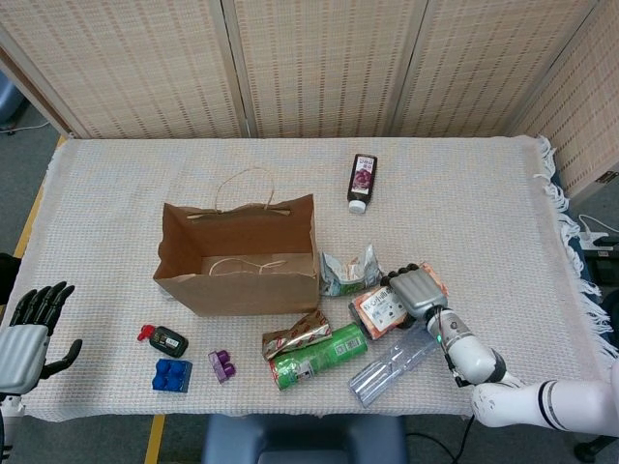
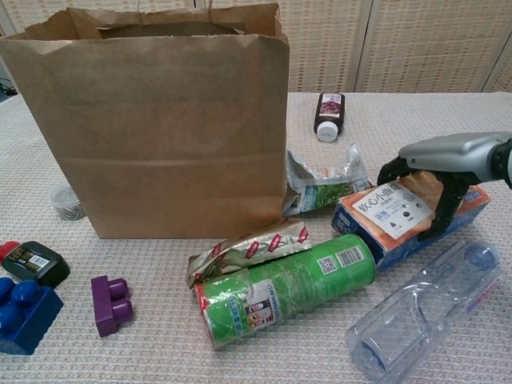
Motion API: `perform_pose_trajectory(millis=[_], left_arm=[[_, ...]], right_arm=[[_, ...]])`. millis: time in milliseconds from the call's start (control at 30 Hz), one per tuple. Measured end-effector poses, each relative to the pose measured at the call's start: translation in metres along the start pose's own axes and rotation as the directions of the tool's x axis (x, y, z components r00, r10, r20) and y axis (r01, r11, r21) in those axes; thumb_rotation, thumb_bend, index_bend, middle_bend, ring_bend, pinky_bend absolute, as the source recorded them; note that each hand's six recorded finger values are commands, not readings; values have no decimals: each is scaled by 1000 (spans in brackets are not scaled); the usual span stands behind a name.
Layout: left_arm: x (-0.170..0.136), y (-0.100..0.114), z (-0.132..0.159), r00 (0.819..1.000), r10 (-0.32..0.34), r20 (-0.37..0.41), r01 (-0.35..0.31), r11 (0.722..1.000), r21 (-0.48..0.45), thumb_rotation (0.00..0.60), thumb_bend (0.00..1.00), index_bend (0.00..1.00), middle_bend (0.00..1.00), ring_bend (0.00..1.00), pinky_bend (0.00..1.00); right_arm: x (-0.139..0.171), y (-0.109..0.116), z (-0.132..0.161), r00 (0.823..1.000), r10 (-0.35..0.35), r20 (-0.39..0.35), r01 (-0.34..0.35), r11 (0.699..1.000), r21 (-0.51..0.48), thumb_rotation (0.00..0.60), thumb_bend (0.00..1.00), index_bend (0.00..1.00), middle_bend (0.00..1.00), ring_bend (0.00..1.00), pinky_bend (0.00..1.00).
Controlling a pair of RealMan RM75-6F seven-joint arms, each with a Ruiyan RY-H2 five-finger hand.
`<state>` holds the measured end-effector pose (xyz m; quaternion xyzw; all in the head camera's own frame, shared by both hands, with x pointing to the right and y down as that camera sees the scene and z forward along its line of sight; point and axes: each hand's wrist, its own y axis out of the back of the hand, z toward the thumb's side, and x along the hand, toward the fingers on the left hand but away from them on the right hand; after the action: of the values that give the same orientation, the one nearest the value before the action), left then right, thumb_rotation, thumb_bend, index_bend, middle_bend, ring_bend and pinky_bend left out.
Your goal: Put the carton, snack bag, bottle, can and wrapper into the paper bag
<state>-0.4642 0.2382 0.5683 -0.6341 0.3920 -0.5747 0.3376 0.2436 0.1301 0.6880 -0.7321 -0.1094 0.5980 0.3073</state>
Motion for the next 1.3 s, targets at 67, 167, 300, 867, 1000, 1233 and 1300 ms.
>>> perform_pose_trajectory(millis=[67, 167, 300, 867, 1000, 1233, 1300], left_arm=[[0, 0, 0, 1000, 0, 0, 0, 1000, -1, 600, 367, 0, 0, 0, 0], [0, 0, 0, 1000, 0, -1, 0, 1000, 0, 600, 367, 0, 0, 0, 0], [0, 0, 0, 1000, 1, -1, -1, 1000, 1, 600, 367, 0, 0, 0, 0], [1, 0, 2, 1000, 2, -2, -2, 1000, 9, 600, 366, 0, 0, 0, 0], [1, 0, 2, 1000, 2, -2, -2, 1000, 7, 600, 369, 0, 0, 0, 0], [1, 0, 1, 1000, 1, 1, -1, 1000, 2, 600, 367, 0, 0, 0, 0], [1, 0, 1, 1000, 1, 1, -1, 1000, 1, 600, 366, 0, 0, 0, 0]], right_arm=[[2, 7, -4, 1000, -21, 10, 21, 999, -27, 600, 278, 554, 570, 601, 503], [8, 19, -13, 998, -51, 24, 52, 997, -49, 600, 279, 553, 570, 601, 504], [20, 40, -28, 994, -101, 51, 104, 991, -80, 600, 279, 552, 570, 601, 505], [91, 180, -44, 714, -680, 164, 697, 674, -244, 600, 276, 531, 569, 568, 490], [105, 215, -18, 599, -787, 150, 791, 552, -263, 600, 274, 520, 569, 566, 483], [114, 252, 55, 460, -884, 76, 863, 426, -272, 600, 274, 515, 569, 562, 471], [114, 257, 80, 439, -897, 48, 867, 409, -287, 600, 274, 514, 569, 561, 470]])
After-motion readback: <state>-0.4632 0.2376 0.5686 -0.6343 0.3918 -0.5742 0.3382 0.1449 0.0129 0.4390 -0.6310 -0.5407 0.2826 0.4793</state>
